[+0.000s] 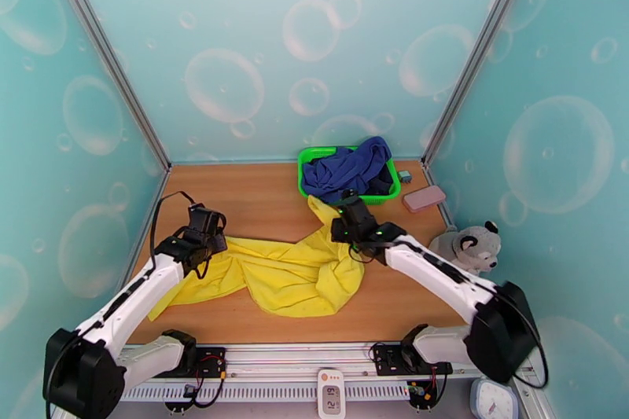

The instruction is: Fold and stack the trousers

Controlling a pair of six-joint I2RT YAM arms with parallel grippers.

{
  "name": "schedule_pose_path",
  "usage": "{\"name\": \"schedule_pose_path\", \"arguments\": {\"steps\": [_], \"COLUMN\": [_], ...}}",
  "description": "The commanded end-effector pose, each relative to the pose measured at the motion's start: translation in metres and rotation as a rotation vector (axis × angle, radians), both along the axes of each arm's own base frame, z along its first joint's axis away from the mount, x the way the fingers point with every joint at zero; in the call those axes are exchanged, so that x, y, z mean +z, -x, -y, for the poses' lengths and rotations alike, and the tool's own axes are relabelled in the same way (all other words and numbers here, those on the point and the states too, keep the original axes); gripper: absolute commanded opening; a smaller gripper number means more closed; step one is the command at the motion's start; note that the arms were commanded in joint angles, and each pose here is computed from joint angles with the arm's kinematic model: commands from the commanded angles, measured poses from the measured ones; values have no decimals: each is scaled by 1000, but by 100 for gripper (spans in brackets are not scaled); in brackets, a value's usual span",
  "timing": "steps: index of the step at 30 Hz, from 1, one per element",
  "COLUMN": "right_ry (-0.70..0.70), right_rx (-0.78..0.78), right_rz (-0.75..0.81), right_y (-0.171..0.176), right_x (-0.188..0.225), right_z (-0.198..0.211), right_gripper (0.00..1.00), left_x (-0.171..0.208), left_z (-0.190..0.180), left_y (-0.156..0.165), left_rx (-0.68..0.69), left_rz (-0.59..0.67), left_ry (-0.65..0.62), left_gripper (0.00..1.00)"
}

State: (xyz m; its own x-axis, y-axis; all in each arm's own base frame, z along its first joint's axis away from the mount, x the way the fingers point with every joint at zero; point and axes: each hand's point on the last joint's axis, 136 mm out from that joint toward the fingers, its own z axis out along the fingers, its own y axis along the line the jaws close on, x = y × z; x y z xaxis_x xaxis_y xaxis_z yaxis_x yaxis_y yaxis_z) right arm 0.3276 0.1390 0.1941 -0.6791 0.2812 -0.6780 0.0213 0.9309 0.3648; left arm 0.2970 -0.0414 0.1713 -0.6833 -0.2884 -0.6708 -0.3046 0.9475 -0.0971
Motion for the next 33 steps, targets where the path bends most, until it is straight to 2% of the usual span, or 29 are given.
{"name": "schedule_pose_path", "arguments": {"steps": [1, 6, 11, 18, 23, 26, 28, 30, 31, 32, 33], "right_ry": [-200, -224, -218, -249, -245, -245, -235, -214, -199, -168, -137], "right_rx": [-71, -181, -232, -200, -194, -132, -57, -55, -77, -134, -214], "right_rz": [62, 168, 207, 253, 276, 296, 330, 359, 359, 346, 314], "right_y": [17, 57, 80, 90, 86, 83, 83, 80, 78, 76, 75], "right_x": [32, 73, 78, 72, 74, 77, 78, 78, 76, 71, 64], "right_z": [17, 58, 76, 75, 74, 65, 55, 56, 61, 72, 86], "right_gripper": [0, 0, 0, 0, 0, 0, 8, 19, 30, 54, 68], "left_x": [47, 100, 122, 147, 157, 157, 157, 158, 159, 160, 161], "left_z": [-25, -49, -69, -83, -86, -87, -87, -87, -87, -87, -86], "left_y": [11, 20, 29, 40, 39, 38, 38, 36, 36, 35, 33], "left_rx": [113, 214, 298, 363, 361, 363, 365, 365, 364, 363, 359], "left_rz": [107, 283, 400, 541, 567, 574, 583, 598, 602, 605, 607], "left_ry": [-64, -119, -164, -172, -210, -212, -214, -215, -216, -215, -216], "left_gripper": [0, 0, 0, 0, 0, 0, 0, 0, 0, 0, 0]}}
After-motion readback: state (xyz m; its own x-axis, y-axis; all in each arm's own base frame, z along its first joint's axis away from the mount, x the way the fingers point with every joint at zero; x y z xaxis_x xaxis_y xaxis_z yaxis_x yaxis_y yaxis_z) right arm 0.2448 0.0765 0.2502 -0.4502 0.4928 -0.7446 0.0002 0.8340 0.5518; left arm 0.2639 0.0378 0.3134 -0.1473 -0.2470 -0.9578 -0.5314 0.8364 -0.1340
